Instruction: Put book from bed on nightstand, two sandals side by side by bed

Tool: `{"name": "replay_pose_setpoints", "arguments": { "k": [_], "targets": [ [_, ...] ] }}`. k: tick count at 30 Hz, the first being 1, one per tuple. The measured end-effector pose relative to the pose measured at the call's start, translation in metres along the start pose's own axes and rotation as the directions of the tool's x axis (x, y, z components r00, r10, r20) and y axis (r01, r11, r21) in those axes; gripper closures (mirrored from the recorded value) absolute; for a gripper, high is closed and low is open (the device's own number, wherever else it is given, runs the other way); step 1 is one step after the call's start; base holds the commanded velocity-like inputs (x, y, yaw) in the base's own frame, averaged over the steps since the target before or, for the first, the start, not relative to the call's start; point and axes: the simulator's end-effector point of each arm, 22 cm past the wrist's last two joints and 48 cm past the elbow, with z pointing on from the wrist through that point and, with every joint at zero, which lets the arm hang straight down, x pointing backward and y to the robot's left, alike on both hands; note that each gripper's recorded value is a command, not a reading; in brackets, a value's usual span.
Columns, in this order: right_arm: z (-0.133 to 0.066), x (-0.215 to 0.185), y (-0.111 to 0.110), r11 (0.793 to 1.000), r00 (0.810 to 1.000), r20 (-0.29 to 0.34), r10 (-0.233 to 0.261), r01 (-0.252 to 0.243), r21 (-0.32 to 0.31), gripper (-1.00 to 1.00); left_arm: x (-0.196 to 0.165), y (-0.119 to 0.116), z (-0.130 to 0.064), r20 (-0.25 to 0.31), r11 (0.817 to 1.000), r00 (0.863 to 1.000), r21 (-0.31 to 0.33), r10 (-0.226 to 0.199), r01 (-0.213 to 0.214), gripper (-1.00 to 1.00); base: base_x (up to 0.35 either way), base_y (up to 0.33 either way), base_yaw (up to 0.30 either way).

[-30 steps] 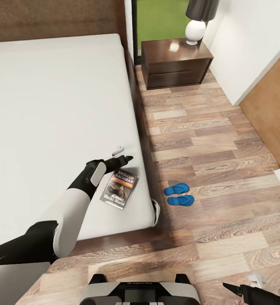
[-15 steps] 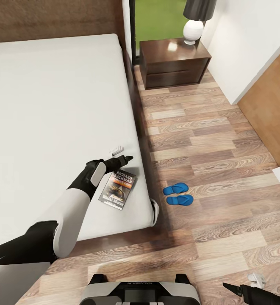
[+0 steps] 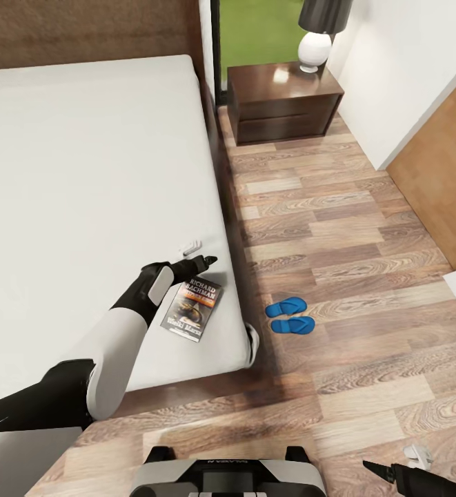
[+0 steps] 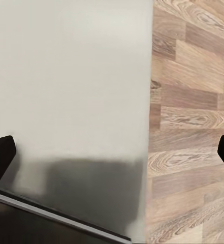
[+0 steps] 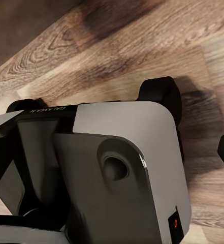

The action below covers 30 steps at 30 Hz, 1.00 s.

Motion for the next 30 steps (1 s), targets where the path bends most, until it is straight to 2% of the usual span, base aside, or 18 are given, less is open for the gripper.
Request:
{"name": "replay_pose_setpoints", "arguments": {
  "k": [17,22,30],
  "targets": [
    [-0.0001,0.0003,-0.0001,1.0,1.0,0.0,0.0,0.0,0.0,-1.0,-0.0002,0.0001,0.0,0.003,1.0,1.0,0.0,0.0,0.0,-1.0,-0.029,0.0,0.0],
    [0.0001,0.0003,-0.0001,1.0,1.0,0.0,0.001,-0.001,0.0,-1.0,0.0001,0.0004,0.0003,0.002,1.0,1.0,-0.001,0.0,0.0,-1.0,-0.174,0.0,0.0],
    [0.0001,0.0001,0.0001,1.0,1.0,0.0,0.0,0.0,0.0,-1.0,0.0,0.0002,0.0,0.002,1.0,1.0,0.0,0.0,0.0,-1.0,-0.034,0.0,0.0]
  ]
}}
